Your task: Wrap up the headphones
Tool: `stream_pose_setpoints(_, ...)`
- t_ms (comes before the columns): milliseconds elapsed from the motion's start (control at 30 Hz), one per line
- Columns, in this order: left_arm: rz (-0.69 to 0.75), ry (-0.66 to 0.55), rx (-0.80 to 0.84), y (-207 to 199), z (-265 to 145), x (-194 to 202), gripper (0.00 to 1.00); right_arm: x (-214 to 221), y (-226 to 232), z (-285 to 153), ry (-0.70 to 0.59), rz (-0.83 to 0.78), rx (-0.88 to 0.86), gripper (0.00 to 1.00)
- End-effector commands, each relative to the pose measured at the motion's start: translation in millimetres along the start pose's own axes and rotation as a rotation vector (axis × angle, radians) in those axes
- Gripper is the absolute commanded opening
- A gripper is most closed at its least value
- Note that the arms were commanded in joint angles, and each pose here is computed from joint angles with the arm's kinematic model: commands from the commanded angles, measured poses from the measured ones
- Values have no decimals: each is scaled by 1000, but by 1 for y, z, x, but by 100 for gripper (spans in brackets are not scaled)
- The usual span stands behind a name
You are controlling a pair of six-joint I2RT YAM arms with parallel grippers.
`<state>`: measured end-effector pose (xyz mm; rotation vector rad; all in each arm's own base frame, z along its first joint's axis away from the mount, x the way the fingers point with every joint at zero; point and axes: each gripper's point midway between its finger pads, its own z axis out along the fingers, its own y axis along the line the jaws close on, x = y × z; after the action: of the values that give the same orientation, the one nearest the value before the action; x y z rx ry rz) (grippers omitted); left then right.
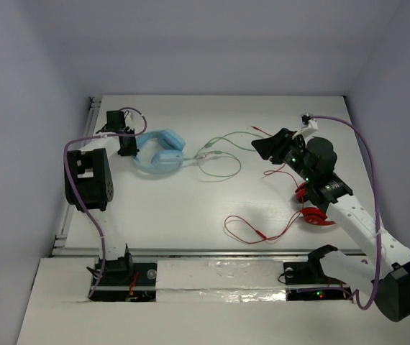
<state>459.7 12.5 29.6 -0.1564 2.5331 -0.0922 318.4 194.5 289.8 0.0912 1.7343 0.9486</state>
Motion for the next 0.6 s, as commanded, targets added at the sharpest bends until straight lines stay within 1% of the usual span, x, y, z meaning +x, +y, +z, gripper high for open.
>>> stream_pose_setpoints(0, -12, -50, 49, -11, -12, -17, 1, -14, 2, 4, -64, -24, 5, 50)
stream_pose_setpoints(67, -27, -60, 68, -16, -19, -23, 0, -15, 2, 4, -64, -33, 5, 47)
stream_pose_setpoints(133, -43, -87, 144, -31, -35, -35, 0, -14, 4, 4, -56, -48, -7, 40)
stream_pose_setpoints(167, -58, -101, 165, -36, -43, -40, 0, -12, 4, 5, -49, -52, -11, 34)
stream_pose_setpoints(200, -70, -111, 220, -47, -54, -45, 0, -12, 6, 5, -45, -56, -19, 21)
stream_pose_setpoints(267, -101, -141, 271, -58, -81, -55, 0, -13, 7, 4, -46, -71, -28, 10)
stream_pose_setpoints(300, -96, -147, 309, -69, -92, -57, 0, -11, 11, 4, -34, -78, -46, 2)
stream_pose_setpoints(333, -84, -181, 329, -76, -111, -64, 0, -10, 13, 4, -24, -89, -62, 1)
stream_pose_setpoints(367, -96, -188, 341, -79, -122, -65, 0, -8, 17, 5, -16, -96, -86, 0)
stream_pose_setpoints(400, -92, -182, 378, -89, -133, -63, 0, 0, 22, 6, 24, -102, -127, 0)
stream_pose_setpoints(433, -84, -210, 404, -97, -152, -67, 0, 3, 29, 7, 44, -114, -156, 1)
stream_pose_setpoints(467, -86, -216, 417, -99, -161, -67, 0, 4, 31, 8, 54, -121, -174, 1)
stream_pose_setpoints(500, -81, -200, 446, -108, -170, -61, 0, 9, 33, 9, 78, -128, -194, 4)
stream_pose_setpoints(533, -56, -213, 470, -120, -185, -60, 0, 7, 36, 10, 78, -144, -209, 6)
stream_pose_setpoints(567, -40, -208, 470, -126, -192, -56, 0, 8, 37, 10, 83, -152, -216, 9)
